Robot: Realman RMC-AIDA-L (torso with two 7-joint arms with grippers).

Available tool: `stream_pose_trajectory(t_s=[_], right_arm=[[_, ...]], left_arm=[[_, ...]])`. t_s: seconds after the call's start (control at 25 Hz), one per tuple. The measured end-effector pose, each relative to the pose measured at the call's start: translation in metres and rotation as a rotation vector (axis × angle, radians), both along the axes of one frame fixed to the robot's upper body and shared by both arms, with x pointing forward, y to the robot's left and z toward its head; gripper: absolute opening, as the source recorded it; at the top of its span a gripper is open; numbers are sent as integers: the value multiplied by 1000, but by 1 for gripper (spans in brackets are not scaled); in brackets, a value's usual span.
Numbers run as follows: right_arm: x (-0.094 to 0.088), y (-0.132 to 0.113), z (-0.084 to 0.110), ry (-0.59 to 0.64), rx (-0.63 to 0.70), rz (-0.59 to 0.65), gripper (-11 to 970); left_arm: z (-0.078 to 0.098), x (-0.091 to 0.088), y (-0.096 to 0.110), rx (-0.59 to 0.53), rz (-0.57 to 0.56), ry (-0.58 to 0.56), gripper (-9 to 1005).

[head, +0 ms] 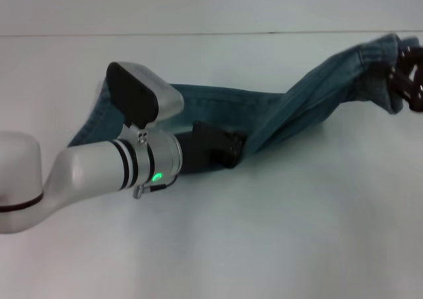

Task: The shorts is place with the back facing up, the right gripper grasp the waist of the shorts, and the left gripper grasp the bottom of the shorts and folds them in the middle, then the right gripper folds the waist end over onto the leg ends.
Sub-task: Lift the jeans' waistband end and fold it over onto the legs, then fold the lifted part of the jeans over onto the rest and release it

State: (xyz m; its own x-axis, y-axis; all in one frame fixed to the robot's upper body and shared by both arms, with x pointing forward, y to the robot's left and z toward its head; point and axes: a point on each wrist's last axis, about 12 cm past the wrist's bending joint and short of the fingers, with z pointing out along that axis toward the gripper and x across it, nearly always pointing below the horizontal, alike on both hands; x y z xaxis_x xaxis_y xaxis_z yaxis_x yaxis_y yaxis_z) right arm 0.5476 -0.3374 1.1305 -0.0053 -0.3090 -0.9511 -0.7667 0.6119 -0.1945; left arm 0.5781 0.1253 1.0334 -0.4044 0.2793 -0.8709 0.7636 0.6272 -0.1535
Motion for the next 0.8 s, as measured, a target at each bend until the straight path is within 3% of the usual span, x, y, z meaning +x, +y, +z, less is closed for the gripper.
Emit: stream_pose_trajectory(t_s=[0.24, 0.56, 0.68, 0.8], right_arm=[[27, 21, 21, -30, -72, 58, 132], [63, 81, 40, -56, -205, 229, 131], [71, 102, 47, -72, -246, 289, 127], [77, 120, 54, -93, -280, 337, 127]], left_arm=[[-6, -15, 1, -43, -51, 31, 5], [-8, -22, 3, -112, -13, 40, 19], [-7, -16, 25, -158, 112, -9, 24], [-4, -11, 69, -204, 309, -87, 29]])
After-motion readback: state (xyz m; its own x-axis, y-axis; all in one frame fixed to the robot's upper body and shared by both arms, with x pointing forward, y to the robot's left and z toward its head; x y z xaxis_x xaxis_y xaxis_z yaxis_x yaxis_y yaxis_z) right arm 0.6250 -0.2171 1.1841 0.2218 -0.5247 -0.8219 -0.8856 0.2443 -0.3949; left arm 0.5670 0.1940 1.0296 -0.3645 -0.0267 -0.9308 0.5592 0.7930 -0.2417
